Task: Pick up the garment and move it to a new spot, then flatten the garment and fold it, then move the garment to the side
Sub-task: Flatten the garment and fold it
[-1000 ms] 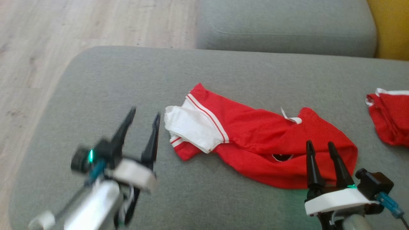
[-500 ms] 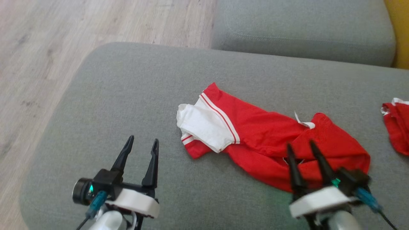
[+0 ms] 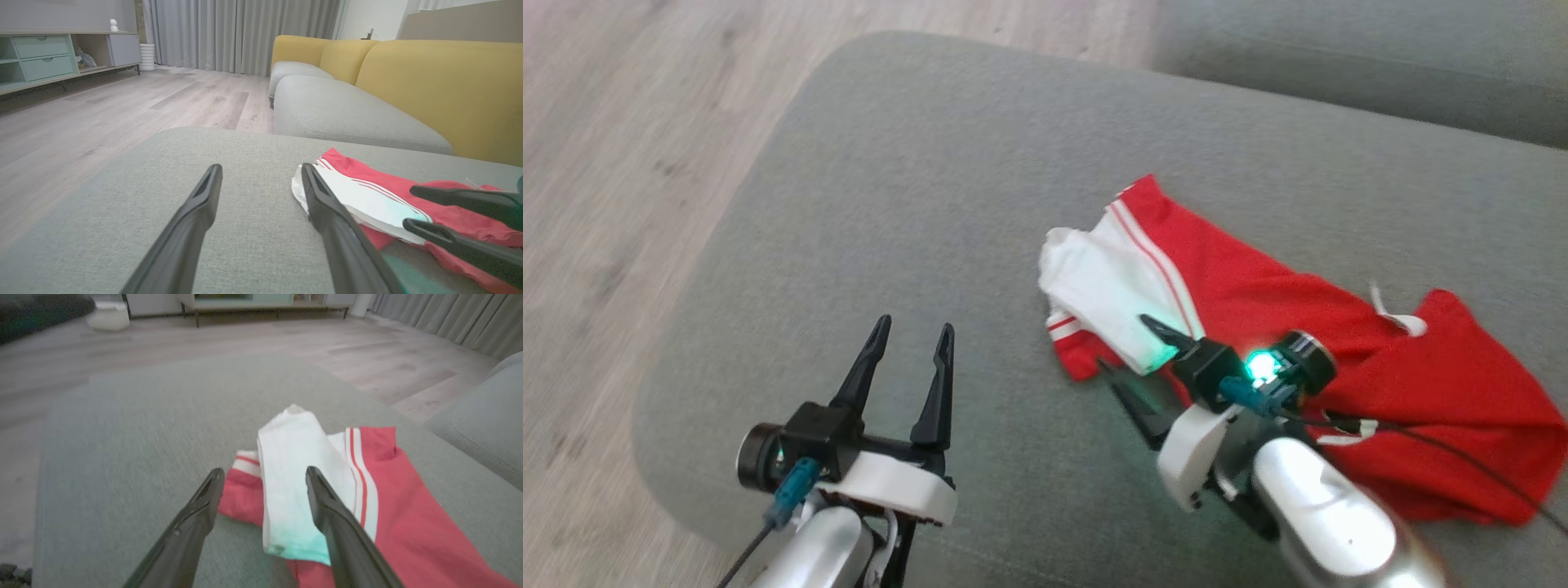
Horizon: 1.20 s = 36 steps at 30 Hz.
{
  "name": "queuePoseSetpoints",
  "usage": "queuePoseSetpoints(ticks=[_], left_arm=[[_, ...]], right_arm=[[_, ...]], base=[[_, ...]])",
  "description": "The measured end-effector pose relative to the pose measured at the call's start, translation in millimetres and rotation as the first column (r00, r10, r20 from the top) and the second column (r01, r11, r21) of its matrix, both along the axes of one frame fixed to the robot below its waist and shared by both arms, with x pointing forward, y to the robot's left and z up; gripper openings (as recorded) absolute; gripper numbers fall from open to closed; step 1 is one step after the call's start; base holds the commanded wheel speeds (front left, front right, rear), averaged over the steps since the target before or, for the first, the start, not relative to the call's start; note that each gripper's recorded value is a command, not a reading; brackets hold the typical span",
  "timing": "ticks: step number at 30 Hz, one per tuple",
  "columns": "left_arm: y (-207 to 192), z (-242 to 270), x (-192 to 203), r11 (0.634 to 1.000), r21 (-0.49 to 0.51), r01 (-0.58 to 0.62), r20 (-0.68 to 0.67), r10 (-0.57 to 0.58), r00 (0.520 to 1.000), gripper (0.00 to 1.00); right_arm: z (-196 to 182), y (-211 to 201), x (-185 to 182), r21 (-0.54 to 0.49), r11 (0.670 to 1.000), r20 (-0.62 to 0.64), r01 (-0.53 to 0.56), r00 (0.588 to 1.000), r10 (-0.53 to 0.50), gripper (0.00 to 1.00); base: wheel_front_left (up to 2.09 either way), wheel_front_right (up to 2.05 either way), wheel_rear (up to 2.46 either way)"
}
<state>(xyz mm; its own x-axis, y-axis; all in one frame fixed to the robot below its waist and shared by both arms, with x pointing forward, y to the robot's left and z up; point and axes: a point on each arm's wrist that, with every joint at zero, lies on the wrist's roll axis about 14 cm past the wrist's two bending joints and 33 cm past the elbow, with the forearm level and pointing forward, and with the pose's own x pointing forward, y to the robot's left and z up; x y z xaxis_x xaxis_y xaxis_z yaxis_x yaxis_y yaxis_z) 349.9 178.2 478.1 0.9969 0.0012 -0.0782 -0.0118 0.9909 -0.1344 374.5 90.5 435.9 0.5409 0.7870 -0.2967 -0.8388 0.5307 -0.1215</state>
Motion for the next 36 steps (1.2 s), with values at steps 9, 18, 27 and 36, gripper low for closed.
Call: queuePoseSetpoints(ticks=[9,18,27,36], left_arm=[[19,-4,-2,0.998,-0.003,-0.061,-0.012,0.061,0.998,1.0],[18,-4,1,0.998,-0.007,-0.061,-0.008,0.061,0.998,1.0],[13,0,4,0.999,-0.006,-0.04,0.01,0.041,0.999,1.0],[13,-12,5,0.999,-0.015,-0.045,-0.023,0.045,0.999,1.0]], right_arm=[[-38,-2,19,-0.137,0.99,-0.025,-0.027,0.999,0.023,1.0],[-41,-6,21,-0.081,0.996,-0.072,0.028,0.997,-0.034,0.0],[5,-13,64,0.084,0.98,-0.091,0.18,0.981,-0.172,0.0],[23,-54,131,0.073,0.943,-0.14,0.324,0.94,-0.312,0.0]], base=[[0.0,0.0,0.0],[0.0,0.0,0.0],[0.0,0.0,0.0],[0.0,0.0,0.0]])
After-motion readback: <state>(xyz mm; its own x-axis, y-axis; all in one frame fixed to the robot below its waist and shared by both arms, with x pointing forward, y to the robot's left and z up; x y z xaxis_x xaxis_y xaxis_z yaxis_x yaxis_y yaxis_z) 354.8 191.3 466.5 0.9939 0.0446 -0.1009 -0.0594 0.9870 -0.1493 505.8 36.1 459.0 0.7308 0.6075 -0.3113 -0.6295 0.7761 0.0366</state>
